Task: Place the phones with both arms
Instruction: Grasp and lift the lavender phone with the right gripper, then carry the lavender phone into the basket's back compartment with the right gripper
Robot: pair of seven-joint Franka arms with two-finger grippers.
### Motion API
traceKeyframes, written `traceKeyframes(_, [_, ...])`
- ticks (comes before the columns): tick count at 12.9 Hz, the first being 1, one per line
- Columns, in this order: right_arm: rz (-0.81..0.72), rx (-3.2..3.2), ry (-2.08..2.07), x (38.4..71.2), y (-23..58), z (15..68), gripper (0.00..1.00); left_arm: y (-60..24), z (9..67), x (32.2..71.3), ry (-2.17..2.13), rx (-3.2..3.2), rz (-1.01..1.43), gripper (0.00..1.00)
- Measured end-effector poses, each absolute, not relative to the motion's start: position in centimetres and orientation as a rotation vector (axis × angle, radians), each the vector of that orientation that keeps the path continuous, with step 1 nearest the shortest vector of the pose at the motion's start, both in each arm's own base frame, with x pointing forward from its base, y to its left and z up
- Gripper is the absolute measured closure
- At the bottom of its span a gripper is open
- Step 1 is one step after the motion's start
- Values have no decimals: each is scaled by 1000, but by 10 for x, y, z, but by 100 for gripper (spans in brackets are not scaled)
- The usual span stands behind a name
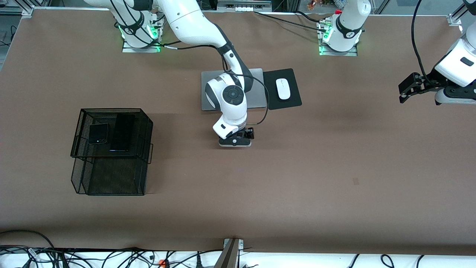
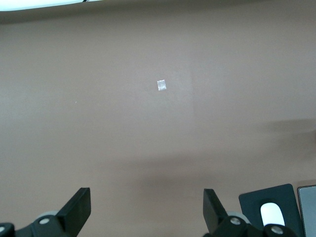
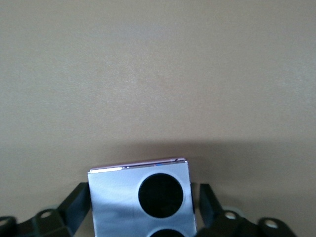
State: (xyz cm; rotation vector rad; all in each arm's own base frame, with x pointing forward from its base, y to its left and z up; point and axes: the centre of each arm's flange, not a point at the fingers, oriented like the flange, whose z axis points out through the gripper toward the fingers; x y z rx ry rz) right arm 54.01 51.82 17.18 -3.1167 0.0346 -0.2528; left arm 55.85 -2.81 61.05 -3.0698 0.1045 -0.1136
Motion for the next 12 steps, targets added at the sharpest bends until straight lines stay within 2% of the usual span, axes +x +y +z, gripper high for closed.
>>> traceKeyframes(1, [-255, -3117, 34, 540, 518, 170, 6, -28, 610, 558, 104, -3070, -113, 0])
traceKeyframes(2, [-259, -3116, 34, 541, 518, 170, 16, -27, 610, 558, 103, -3070, -109, 0])
traceKeyframes(8, [-266, -3101, 39, 543, 521, 180, 16, -26, 609, 557, 98, -3070, -87, 0])
traceKeyframes(10, [-235, -3107, 49, 547, 521, 203, 16, -27, 609, 557, 100, -3070, -86, 0])
traceKeyframes(12, [-186, -3111, 78, 558, 516, 252, 16, -24, 609, 557, 94, -3070, -82, 0])
